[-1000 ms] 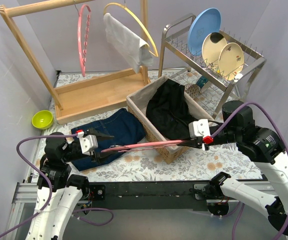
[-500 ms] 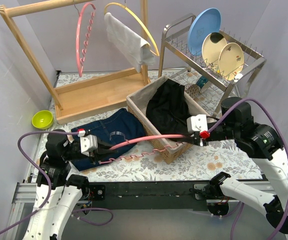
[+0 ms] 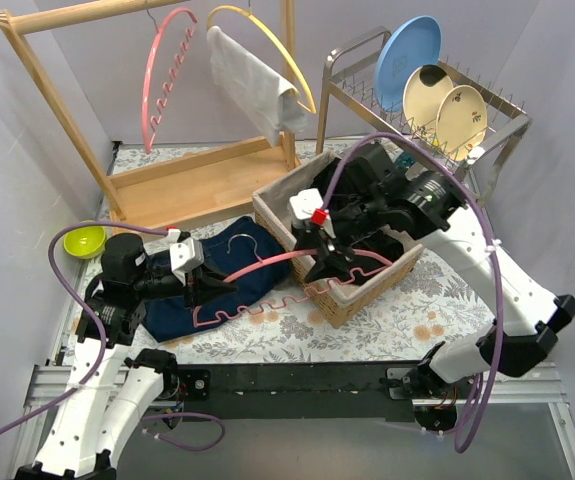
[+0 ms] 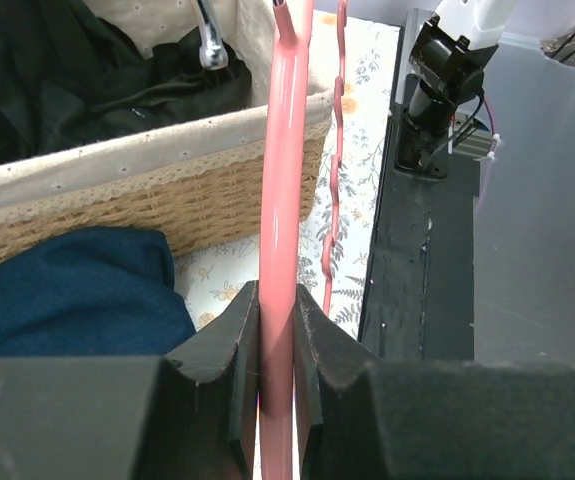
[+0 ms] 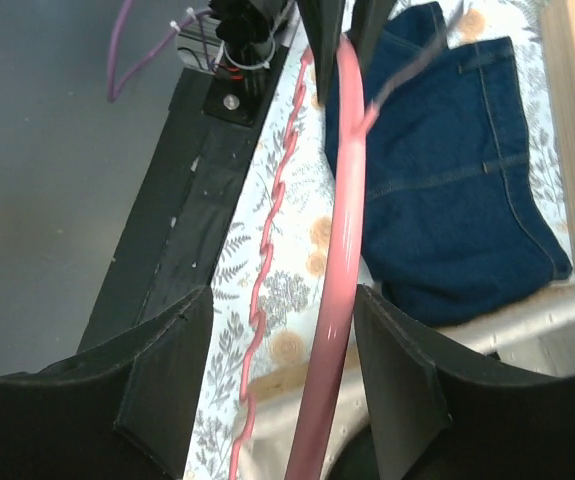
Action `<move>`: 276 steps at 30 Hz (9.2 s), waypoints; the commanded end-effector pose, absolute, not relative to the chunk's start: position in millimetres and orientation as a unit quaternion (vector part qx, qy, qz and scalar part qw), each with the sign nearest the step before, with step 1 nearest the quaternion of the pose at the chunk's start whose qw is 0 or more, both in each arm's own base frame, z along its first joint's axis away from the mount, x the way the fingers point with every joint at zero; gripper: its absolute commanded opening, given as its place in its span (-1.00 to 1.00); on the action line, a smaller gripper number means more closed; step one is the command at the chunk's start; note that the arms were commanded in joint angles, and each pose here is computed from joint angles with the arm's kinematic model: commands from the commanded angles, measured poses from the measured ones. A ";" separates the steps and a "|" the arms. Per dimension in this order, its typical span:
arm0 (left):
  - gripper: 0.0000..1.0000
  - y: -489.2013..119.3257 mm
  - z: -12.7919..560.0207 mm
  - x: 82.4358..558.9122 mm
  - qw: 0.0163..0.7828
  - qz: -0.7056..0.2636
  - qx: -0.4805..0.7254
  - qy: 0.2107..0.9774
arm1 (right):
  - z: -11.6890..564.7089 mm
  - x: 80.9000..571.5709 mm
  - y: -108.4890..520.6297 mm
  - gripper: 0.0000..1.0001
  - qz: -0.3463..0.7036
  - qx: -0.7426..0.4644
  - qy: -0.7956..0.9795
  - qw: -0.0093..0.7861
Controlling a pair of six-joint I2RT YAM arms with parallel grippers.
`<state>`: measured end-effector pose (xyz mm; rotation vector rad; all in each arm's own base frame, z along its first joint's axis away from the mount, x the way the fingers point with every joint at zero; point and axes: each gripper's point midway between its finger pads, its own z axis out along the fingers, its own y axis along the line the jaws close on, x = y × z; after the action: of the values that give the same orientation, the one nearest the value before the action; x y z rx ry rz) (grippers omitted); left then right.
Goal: Place the skirt on the hanger
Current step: Pass the hanger from the right arm to the left, then pass the hanger from the left arm to the right, then place skirt on hanger
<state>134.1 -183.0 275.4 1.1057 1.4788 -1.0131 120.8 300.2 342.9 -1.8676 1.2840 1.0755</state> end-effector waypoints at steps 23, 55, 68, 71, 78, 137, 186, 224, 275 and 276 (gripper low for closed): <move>-1.00 -181.8 284.8 152.8 0.493 -0.359 0.454 0.649 | 332.7 135.8 382.3 -0.97 0.403 -0.693 0.530 0.278; 0.72 -81.0 334.5 173.4 0.627 -0.276 -0.056 0.726 | 294.9 250.8 561.8 -0.97 0.579 -0.424 0.647 0.259; 0.66 -24.6 214.3 244.6 0.527 -0.107 -0.327 0.777 | 224.5 301.8 583.9 -0.97 0.557 -0.368 0.702 0.249; 0.70 -16.5 210.8 265.2 0.531 -0.070 -0.336 0.774 | 218.5 300.2 581.9 -0.97 0.561 -0.370 0.701 0.239; 0.48 39.4 169.1 290.8 0.498 -0.075 -0.417 0.756 | 197.1 293.7 580.7 -0.97 0.567 -0.371 0.703 0.216; 0.20 63.5 129.5 281.5 0.458 -0.050 -0.480 0.747 | 164.4 329.8 593.3 -0.97 0.581 -0.339 0.707 0.217; 0.35 18.5 171.3 271.4 0.430 -0.139 -0.386 0.804 | 133.9 306.7 595.8 -0.97 0.583 -0.361 0.706 0.178; 0.15 16.4 172.3 300.7 0.391 -0.162 -0.425 0.800 | 141.4 295.2 593.9 -0.97 0.607 -0.374 0.683 0.163; 0.55 78.1 37.8 292.5 0.255 0.051 -0.514 0.818 | 67.1 325.0 608.0 -0.97 0.548 -0.328 0.746 0.188; 0.50 79.4 37.1 290.8 0.251 0.057 -0.519 0.815 | 64.8 324.6 607.8 -0.97 0.551 -0.320 0.749 0.181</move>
<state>314.3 53.8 43.4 -1.3205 2.2179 -0.0567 316.0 610.1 112.2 -0.9301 2.0639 1.5035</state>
